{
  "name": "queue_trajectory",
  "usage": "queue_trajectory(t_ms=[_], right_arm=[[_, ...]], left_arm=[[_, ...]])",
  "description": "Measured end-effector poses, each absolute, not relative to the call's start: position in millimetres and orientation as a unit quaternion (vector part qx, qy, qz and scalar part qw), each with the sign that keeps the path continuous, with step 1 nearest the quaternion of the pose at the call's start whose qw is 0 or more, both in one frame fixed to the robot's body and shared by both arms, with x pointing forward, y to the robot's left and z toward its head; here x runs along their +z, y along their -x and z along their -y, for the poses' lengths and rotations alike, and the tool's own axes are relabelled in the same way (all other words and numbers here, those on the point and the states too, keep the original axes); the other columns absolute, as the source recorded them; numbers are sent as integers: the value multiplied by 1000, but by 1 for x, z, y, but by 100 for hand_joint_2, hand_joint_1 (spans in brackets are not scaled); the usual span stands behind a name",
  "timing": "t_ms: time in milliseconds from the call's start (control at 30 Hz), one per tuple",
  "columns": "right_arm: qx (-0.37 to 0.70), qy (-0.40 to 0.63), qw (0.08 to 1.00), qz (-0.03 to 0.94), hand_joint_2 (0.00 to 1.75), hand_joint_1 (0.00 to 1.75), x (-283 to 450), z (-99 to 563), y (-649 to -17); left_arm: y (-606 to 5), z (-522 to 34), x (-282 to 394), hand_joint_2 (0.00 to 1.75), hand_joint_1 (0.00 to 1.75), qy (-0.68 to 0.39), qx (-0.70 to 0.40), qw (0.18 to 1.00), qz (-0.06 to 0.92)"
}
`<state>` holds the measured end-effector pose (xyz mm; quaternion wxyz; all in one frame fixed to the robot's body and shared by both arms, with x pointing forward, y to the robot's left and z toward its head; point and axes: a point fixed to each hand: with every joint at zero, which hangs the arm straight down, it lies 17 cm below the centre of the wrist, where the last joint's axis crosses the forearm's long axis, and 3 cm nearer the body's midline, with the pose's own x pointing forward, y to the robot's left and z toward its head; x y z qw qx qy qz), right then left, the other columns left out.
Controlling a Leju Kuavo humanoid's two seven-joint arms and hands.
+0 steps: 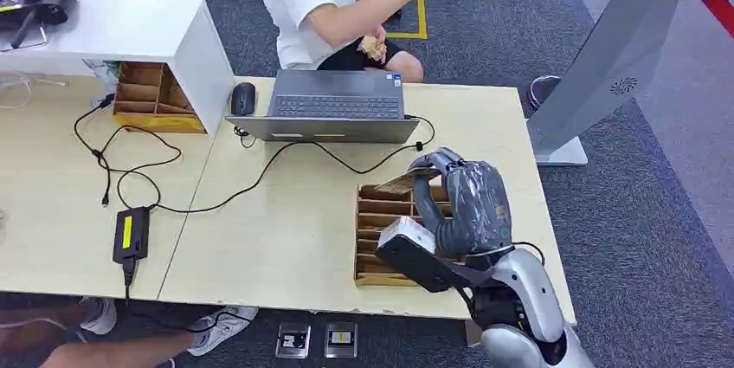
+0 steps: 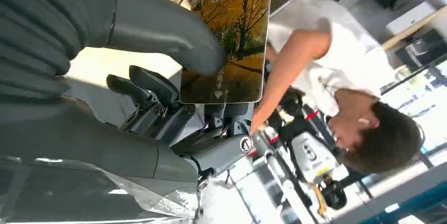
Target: Pass the card to the sensor for recognition and then transmit it.
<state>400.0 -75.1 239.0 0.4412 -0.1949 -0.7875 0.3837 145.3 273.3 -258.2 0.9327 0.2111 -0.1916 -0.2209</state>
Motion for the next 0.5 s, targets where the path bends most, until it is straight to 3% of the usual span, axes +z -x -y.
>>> queue_trajectory(t_ms=[500], right_arm=[[293,5,535,792,175,175,227,68,-388]], left_arm=[[-145,-273,-258,0,0,-211,-224,932,191]])
